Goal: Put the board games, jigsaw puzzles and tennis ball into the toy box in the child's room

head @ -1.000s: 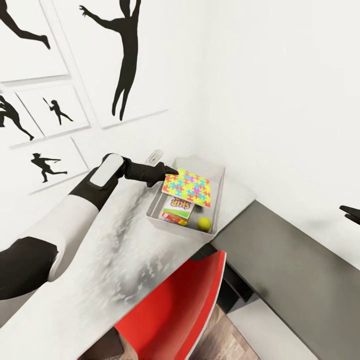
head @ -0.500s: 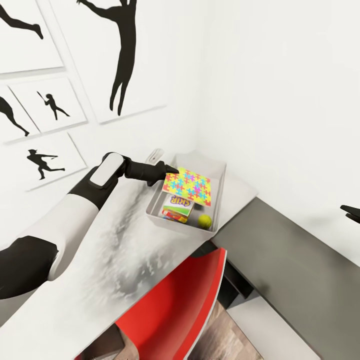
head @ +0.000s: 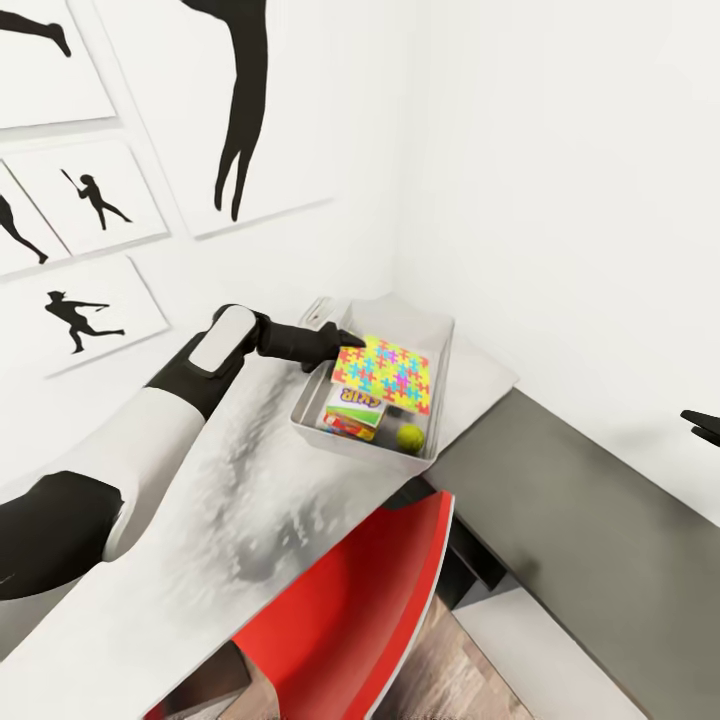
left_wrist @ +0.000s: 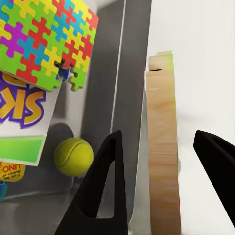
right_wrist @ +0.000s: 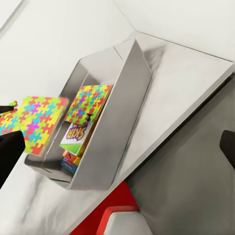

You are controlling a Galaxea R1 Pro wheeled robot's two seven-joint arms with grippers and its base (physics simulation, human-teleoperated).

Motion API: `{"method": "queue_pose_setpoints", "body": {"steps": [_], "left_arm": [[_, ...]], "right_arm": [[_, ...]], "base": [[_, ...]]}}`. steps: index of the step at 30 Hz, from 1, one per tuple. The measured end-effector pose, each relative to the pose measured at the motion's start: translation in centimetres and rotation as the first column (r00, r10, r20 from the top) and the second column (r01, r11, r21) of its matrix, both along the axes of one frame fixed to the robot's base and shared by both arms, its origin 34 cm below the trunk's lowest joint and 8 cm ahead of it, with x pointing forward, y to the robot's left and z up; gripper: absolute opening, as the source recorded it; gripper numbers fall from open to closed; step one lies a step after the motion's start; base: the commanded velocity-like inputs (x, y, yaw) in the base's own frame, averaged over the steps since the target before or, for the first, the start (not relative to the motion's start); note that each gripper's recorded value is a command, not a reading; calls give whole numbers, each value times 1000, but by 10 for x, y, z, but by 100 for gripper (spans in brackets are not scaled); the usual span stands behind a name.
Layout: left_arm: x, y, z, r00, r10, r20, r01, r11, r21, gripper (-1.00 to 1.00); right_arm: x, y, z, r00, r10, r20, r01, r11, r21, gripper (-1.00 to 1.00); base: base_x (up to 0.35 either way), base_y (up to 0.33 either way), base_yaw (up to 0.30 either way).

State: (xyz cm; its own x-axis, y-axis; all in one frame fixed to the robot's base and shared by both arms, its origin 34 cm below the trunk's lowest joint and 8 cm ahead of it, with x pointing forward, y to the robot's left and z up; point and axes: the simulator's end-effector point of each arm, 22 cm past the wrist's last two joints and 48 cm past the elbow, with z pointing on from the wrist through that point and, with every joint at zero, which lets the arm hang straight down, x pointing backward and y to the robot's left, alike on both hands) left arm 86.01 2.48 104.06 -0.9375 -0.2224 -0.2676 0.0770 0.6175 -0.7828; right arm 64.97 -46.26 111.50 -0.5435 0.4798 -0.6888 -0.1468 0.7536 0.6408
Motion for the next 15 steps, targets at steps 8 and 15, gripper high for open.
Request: {"method": "queue_pose_setpoints", "body": {"steps": [8,15], "left_arm": [[1,0,-14,1000,-4,-17,5,1000,5,-100],[3,0,-21,1000,-5,-26,5,1000,4,-100]], "right_arm": [[1,0,-7,1000,0,-13,0,1000,1,100],[3,0,-13,1000,0,-24,0,1000,1,100]], "base": [[0,0,0],[0,0,0]]}}
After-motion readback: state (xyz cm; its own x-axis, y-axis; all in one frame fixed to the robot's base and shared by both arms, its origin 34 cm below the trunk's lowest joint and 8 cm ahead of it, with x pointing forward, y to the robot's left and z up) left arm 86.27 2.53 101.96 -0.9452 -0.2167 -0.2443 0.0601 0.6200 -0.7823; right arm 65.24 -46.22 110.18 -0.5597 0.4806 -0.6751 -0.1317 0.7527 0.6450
